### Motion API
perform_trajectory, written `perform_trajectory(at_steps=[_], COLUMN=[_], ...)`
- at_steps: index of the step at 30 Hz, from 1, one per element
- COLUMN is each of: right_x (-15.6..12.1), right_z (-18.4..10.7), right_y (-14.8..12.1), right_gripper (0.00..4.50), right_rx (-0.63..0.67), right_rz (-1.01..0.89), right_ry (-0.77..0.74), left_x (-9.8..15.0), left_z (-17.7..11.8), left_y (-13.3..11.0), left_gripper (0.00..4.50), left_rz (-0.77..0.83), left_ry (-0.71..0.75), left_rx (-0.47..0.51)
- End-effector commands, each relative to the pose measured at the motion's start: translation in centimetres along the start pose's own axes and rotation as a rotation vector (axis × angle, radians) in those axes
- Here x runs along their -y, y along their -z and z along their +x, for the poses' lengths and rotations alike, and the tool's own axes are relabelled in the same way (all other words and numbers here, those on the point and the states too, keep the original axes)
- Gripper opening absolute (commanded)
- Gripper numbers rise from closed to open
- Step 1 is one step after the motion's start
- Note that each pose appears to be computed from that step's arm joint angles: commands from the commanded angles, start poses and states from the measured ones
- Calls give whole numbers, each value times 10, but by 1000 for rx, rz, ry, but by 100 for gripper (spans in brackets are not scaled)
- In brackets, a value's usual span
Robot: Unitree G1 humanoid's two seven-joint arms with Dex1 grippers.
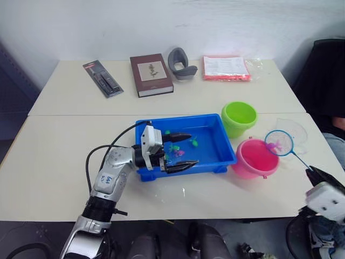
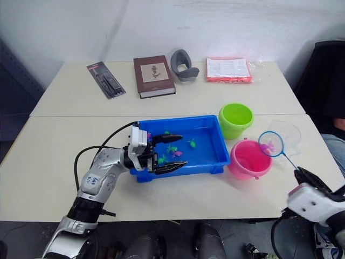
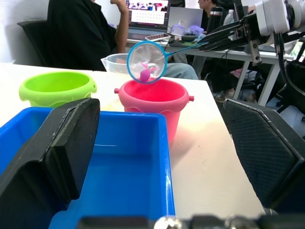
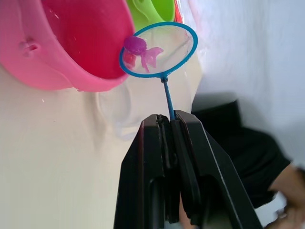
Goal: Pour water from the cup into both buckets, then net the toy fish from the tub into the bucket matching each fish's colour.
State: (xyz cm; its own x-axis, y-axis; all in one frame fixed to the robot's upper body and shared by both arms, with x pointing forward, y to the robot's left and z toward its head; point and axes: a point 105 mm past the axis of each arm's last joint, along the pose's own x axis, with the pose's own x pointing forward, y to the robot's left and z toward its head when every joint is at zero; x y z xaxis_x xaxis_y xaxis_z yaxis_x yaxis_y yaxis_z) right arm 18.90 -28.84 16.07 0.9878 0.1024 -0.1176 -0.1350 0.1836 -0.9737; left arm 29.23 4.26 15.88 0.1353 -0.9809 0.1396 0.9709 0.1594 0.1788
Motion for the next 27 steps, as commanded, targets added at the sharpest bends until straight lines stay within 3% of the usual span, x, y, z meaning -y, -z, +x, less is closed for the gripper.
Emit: perform_trajectory(at_steps=[1, 8, 11, 13, 15, 18, 23, 27], right_x=[7, 3, 20, 27, 34, 29, 16, 10], right_z=[1, -5, -1, 5, 11, 27, 54, 84], right_y=[-9, -8, -24, -46, -67, -96, -122, -122], right_gripper=[0, 0, 0, 0, 0, 0, 0, 0], right_rx=[42, 57, 139, 266, 370, 451, 445, 396], right_rz=[-193, -212, 38, 307, 499, 711, 723, 590], right_ry=[57, 81, 146, 123, 72, -149, -436, -489], left_x=[3, 0, -4, -9, -14, -24, -36, -34], left_z=[5, 7, 0, -12, -24, -53, -98, -122], left_y=[-11, -17, -19, -18, -17, -13, -11, -9], left_gripper=[448, 448, 448, 448, 448, 448, 448, 448], left_rz=[26, 66, 77, 85, 92, 107, 130, 128], left_ry=[38, 48, 39, 16, -3, -47, -148, -194], left_rx=[21, 27, 23, 7, -15, -81, -184, -247])
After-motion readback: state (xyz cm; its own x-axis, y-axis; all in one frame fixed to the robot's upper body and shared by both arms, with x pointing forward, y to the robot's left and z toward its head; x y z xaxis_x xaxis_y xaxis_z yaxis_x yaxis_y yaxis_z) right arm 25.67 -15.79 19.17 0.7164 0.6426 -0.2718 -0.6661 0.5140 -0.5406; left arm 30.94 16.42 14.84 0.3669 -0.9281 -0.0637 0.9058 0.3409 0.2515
